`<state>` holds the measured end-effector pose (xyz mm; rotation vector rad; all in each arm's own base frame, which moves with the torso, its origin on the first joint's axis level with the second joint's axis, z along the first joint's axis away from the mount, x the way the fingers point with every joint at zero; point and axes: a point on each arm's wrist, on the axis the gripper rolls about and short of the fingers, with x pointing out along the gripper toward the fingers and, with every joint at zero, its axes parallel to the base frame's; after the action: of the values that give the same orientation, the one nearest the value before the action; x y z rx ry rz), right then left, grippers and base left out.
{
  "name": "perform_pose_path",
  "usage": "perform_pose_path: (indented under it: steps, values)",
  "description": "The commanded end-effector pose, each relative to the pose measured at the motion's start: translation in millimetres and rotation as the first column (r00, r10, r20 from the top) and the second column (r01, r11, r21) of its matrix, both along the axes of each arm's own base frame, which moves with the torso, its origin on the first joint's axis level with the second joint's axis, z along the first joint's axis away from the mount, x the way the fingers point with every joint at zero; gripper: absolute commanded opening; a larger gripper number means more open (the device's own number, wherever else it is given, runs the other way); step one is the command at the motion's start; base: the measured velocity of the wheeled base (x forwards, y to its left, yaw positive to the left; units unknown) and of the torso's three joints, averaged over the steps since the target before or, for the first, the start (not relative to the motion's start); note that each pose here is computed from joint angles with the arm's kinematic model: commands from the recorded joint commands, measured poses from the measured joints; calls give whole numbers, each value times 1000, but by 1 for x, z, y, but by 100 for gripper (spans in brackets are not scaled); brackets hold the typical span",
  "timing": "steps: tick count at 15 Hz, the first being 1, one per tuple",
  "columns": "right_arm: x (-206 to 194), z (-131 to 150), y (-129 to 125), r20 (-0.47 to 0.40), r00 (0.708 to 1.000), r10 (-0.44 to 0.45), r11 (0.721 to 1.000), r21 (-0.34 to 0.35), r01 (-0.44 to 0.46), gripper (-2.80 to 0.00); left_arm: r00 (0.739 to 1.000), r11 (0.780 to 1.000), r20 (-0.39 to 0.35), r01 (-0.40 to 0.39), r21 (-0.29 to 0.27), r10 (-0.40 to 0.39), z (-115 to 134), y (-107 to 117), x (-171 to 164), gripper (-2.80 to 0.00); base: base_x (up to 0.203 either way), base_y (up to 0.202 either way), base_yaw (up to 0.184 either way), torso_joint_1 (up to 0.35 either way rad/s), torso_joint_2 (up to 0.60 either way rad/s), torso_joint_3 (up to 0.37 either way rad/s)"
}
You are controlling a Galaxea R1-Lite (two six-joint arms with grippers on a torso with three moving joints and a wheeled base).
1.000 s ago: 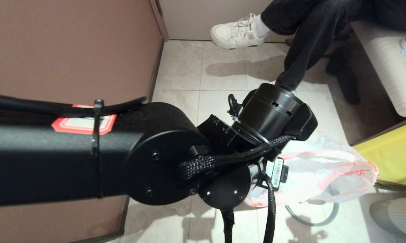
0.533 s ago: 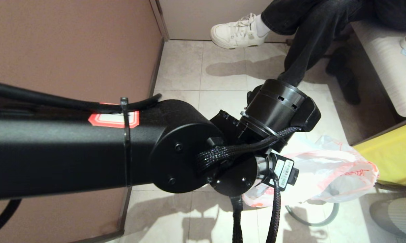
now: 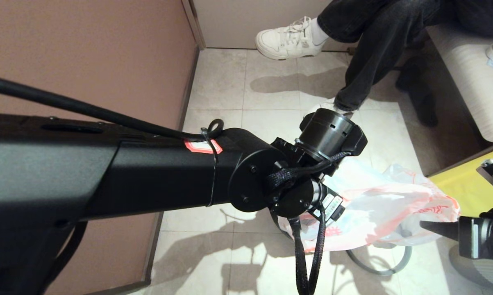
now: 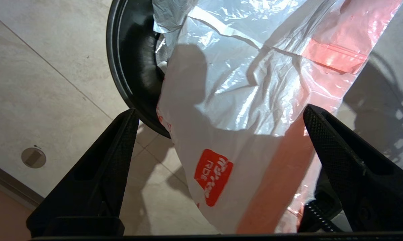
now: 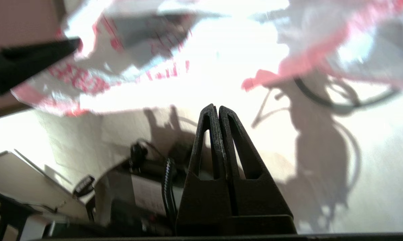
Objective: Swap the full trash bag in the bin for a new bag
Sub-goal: Put the new garbage bag on the trash can
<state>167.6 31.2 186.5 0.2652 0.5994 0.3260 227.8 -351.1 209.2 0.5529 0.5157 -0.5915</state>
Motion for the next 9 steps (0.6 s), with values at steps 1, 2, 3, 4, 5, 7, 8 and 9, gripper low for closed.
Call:
perform_pose_path:
  steps: [1,2,3,4,5,7,8,9]
  values:
    - [30,-20,-7,42,999,0,999,43,-2,-280,1000,1000,7,2,9,-2,0,-1,1,0,0,0,0,0,0,0]
    - [40,-29,-15,48,999,-5,998,64,2,-280,1000,1000,23,-1,-19,1,10,2,-1,0,0,0,0,0,0,0]
    - [45,-39,-20,35,999,1,997,83,-4,-280,999,998,37,-3,-57,5,22,4,-4,0,0,0,0,0,0,0]
    - [51,-52,-23,9,1000,16,995,102,-17,-280,999,995,50,2,-103,3,35,5,-11,0,0,0,0,0,0,0]
    - [57,-65,-25,-8,1000,28,993,115,-27,-280,998,991,55,11,-135,-3,46,6,-19,0,0,0,0,0,0,0]
    - [72,-81,-31,68,997,29,992,121,-37,-280,999,992,45,27,-121,-21,46,7,-27,0,0,0,0,0,0,0]
    - [80,-90,-33,88,996,28,991,127,-39,-280,999,993,34,45,-106,-42,46,4,-35,0,0,0,0,0,0,0]
    - [87,-98,-35,104,994,45,988,145,-59,-280,998,995,21,58,-83,-56,43,4,-40,0,0,0,0,0,0,0]
